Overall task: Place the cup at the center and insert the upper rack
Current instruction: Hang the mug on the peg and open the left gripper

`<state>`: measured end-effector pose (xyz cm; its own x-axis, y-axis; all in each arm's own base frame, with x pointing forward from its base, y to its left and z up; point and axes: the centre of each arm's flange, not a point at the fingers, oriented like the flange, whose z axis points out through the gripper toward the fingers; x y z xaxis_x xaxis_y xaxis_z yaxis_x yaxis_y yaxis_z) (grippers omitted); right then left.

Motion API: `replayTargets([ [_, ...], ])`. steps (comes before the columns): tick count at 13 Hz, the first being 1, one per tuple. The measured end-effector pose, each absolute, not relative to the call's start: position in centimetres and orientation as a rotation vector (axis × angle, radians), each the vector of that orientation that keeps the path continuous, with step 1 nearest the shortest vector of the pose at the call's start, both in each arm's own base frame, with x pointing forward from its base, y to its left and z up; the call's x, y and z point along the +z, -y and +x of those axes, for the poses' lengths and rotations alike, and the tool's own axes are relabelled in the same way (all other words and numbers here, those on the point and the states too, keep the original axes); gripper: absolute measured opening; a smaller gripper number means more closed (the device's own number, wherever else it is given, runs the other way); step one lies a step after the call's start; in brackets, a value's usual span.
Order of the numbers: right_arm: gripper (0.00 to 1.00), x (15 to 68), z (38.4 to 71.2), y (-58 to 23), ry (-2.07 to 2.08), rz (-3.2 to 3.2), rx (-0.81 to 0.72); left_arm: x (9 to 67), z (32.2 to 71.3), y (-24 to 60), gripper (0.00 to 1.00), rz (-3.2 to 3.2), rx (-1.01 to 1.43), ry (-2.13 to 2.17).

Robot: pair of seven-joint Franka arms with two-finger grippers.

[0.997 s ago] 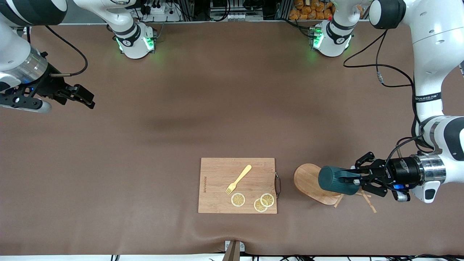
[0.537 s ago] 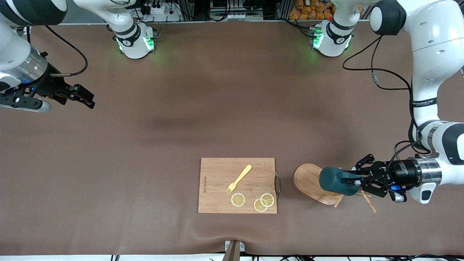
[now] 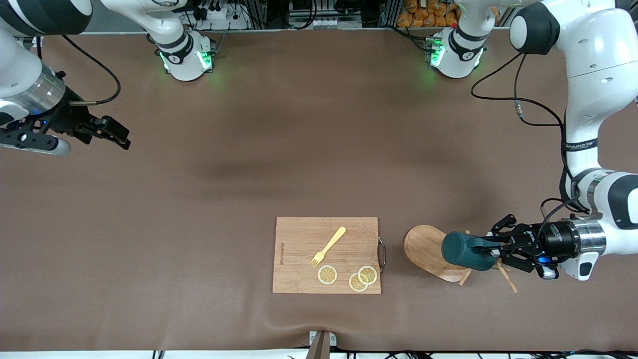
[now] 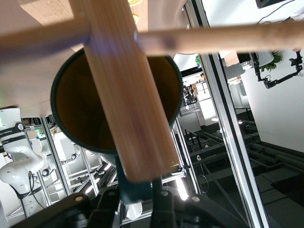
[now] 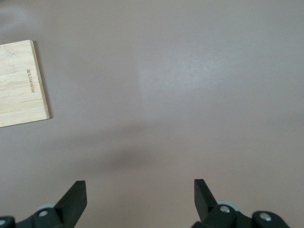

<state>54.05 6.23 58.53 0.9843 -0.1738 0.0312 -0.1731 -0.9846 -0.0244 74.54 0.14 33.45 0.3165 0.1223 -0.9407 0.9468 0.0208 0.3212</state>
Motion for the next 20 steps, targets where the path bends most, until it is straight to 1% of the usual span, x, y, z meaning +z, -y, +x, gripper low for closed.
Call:
replayTargets([
  [4, 1.00, 58.6, 54.1, -6.2, -0.272, -3.107, -0.056, 32.0, 74.5, 0.0, 0.21, 1.404, -0.878, -1.044],
  [10, 1.00, 58.8, 54.2, -6.3, -0.271, -3.103, -0.082, 31.8, 74.5, -1.1, 0.21, 1.360, -0.881, -1.035],
  [12, 1.00, 58.9, 54.2, -6.4, -0.268, -3.103, -0.086, 31.6, 74.5, -1.0, 0.24, 1.352, -0.886, -1.031],
  [13, 1.00, 59.0, 54.2, -6.4, -0.267, -3.103, -0.088, 31.5, 74.6, -0.9, 0.32, 1.341, -0.889, -1.027],
  [19, 1.00, 59.0, 54.2, -6.3, -0.270, -3.102, -0.089, 32.0, 74.8, -0.7, 0.96, 1.329, -0.886, -1.007],
  [20, 1.00, 59.0, 54.2, -6.3, -0.270, -3.102, -0.089, 32.5, 74.8, -0.8, 1.00, 1.331, -0.886, -0.997],
])
